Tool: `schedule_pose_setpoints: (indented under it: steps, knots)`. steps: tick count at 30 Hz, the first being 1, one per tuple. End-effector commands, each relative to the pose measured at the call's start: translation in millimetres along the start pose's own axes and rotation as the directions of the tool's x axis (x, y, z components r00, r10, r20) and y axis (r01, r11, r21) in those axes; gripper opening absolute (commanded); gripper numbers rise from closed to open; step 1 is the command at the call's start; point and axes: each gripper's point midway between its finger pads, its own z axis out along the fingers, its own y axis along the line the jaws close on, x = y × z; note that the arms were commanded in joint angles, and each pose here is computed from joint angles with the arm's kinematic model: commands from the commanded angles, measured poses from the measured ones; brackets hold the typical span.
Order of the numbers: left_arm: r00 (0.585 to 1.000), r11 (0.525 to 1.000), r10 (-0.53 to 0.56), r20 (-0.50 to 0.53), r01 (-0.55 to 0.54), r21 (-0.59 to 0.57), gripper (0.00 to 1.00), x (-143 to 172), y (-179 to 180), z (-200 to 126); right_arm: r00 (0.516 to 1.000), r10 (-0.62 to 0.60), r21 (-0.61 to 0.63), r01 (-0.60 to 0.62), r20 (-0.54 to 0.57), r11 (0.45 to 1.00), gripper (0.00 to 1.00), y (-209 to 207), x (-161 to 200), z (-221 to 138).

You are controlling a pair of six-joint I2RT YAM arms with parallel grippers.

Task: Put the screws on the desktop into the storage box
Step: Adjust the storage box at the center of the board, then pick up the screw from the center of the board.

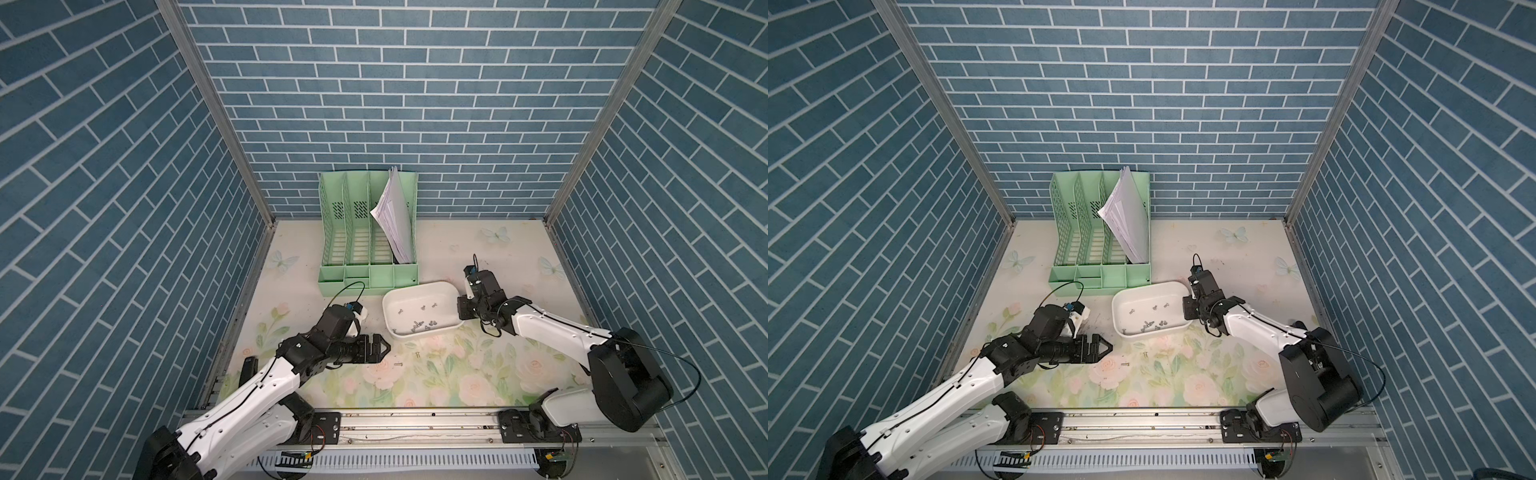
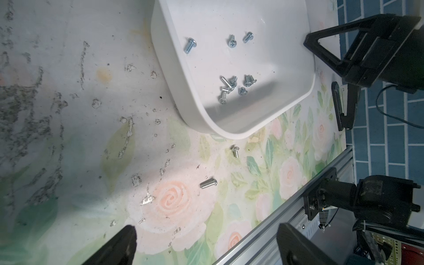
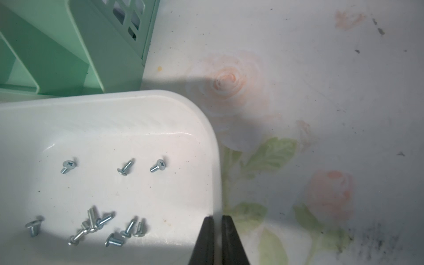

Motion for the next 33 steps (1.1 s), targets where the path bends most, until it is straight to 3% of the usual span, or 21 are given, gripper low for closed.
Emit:
schedule_pose_setpoints:
  steps: [1,6,10,13,18,33]
  knots:
    - [1.000,1.000,0.001,-0.002,-0.001,-0.031,1.00,2,5,5,0.998,0.058,0.060,-0.058,0.008,0.997,0.05,-20,4,-8]
    - [1.000,0.998,0.019,-0.020,-0.020,-0.067,1.00,7,3,13,0.995,0.092,0.086,-0.094,0.027,0.992,0.05,-35,4,-15]
    - [0.998,0.992,0.045,-0.053,-0.051,-0.112,1.00,15,0,21,0.995,0.092,0.076,-0.095,0.037,0.993,0.26,-34,3,-18]
    - [0.996,0.985,0.056,-0.073,-0.068,-0.160,0.98,20,3,25,0.994,0.087,0.064,-0.091,0.062,0.994,0.54,-33,0,-25]
    - [0.994,0.973,0.050,-0.100,-0.071,-0.222,0.93,27,12,31,0.992,0.071,0.068,-0.078,0.102,0.995,0.70,-35,-4,-44]
    - [0.978,0.944,0.066,-0.198,-0.125,-0.305,0.60,48,30,60,0.983,0.066,0.059,-0.077,0.172,0.995,0.75,-37,-11,-84]
